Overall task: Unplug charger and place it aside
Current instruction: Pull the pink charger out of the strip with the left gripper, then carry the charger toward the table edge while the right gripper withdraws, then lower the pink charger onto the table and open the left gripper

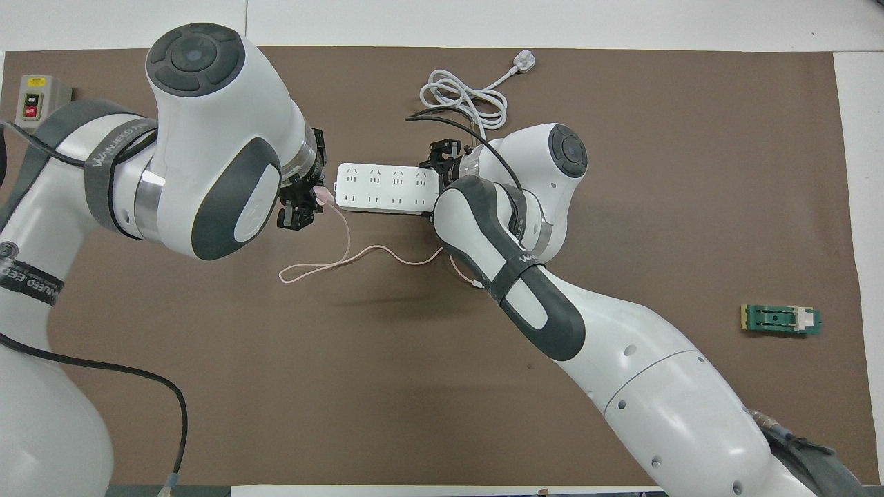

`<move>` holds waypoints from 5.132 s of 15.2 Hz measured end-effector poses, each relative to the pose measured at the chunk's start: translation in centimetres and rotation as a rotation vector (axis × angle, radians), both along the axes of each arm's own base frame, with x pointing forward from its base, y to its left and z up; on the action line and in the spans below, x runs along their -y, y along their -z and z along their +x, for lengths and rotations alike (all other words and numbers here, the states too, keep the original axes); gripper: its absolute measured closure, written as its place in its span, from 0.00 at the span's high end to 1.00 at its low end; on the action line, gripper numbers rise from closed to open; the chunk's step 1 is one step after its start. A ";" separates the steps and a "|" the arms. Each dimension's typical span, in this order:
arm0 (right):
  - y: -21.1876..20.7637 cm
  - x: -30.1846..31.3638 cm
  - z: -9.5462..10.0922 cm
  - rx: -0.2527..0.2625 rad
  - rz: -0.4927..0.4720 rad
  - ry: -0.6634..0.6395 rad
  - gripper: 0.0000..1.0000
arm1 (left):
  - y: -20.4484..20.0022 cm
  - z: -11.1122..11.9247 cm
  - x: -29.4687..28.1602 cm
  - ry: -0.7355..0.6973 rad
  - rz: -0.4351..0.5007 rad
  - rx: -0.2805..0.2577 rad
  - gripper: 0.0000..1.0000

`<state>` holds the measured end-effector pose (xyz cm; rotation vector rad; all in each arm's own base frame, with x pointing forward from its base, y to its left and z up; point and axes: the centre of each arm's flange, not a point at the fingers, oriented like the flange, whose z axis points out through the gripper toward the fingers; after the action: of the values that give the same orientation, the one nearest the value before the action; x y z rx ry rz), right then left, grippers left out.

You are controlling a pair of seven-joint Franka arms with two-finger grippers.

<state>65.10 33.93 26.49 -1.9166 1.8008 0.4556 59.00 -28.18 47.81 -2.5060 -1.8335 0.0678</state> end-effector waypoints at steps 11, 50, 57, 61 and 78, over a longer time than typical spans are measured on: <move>-0.4 0.5 0.2 -0.005 0.004 0.002 1.00 | -0.6 4.2 -9.0 0.660 -0.037 0.064 0.31; -29.6 32.8 -10.9 0.284 -0.433 -1.338 1.00 | 12.8 -12.7 -32.0 1.346 -0.310 0.108 0.31; -26.5 36.0 -9.2 0.280 -0.447 -1.533 1.00 | 13.7 -13.1 -32.1 1.353 -0.301 0.111 0.31; -26.2 36.3 -9.2 0.255 -0.452 -1.575 1.00 | 13.9 -13.3 -32.3 1.348 -0.297 0.112 0.31; -29.0 40.7 -10.3 0.281 -0.463 -1.466 1.00 | 14.5 -13.9 -35.1 1.310 -0.276 0.130 1.00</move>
<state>54.81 -6.79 55.48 -3.1503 0.0295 0.1494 45.10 6.95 33.29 -3.3619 0.1007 0.1119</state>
